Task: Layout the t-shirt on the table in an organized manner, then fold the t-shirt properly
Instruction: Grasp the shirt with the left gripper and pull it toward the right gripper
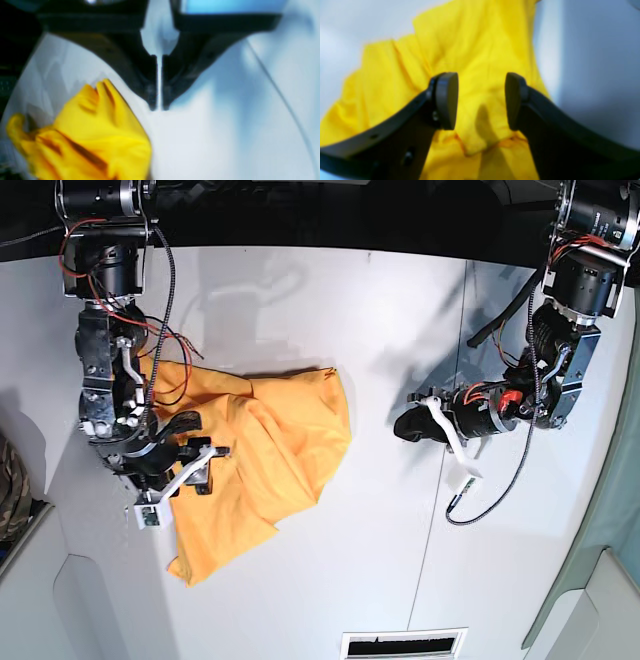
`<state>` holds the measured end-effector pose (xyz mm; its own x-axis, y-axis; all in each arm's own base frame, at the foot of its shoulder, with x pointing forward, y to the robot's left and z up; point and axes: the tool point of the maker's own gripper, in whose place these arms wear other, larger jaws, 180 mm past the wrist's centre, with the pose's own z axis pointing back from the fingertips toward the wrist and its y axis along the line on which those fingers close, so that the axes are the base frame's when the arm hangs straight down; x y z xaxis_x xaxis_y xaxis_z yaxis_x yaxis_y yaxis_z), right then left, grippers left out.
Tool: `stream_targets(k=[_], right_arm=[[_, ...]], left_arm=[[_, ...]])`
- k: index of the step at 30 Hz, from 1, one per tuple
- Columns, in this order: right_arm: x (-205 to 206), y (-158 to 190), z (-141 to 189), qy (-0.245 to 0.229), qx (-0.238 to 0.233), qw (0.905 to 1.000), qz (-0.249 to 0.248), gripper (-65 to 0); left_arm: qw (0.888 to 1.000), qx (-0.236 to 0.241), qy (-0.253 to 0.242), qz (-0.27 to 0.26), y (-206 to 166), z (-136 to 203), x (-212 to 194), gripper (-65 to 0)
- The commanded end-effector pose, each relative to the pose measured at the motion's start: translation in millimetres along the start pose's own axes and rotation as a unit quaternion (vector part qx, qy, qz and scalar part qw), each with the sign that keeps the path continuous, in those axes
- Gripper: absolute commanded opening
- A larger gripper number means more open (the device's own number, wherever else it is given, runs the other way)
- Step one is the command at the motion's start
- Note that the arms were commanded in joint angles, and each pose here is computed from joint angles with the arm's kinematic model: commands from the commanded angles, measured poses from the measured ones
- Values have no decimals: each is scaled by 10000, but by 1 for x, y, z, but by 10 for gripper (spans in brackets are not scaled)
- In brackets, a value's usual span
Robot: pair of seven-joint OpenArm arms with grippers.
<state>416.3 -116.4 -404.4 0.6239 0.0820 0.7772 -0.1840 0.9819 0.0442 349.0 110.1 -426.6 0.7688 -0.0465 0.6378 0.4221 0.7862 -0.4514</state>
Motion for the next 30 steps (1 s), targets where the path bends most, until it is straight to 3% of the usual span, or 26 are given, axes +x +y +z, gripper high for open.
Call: stream_targets(k=[1, 2, 4, 8, 13, 16, 19, 25, 30], right_arm=[[11, -3, -4, -147, -105, 9998, 109, -351], [-2, -4, -8, 46, -203, 9996, 205, -351], [-19, -6, -13, 271, -366, 9985, 318, -378], [-22, -6, -15, 267, -372, 9977, 495, -646], [8, -6, -9, -182, -413, 9973, 571, -650], [43, -3, 4, -607, -437, 9951, 645, -650], [82, -6, 27, -1034, -600, 9905, 673, -650], [136, -64, 74, -1634, -1527, 9741, 334, -650], [139, -139, 104, -1714, -2347, 9568, -65, -650]], left_arm=[[9997, -148, -185, -62, -5, 3, 18, -457], [9996, -224, -166, -14, -9, 2, 17, -396], [9994, -307, -162, 18, -16, -3, 17, -360], [9982, -542, -242, 87, -39, -18, 18, -362], [9978, -640, -70, -143, -67, -43, 9, -466], [9983, -564, -93, -122, -73, -53, 9, -493], [9998, -107, -11, -192, -63, -61, 3, -650], [9950, 77, 497, -865, -60, -66, -22, -650], [9888, 336, 888, -1148, -31, -48, -42, -650]])
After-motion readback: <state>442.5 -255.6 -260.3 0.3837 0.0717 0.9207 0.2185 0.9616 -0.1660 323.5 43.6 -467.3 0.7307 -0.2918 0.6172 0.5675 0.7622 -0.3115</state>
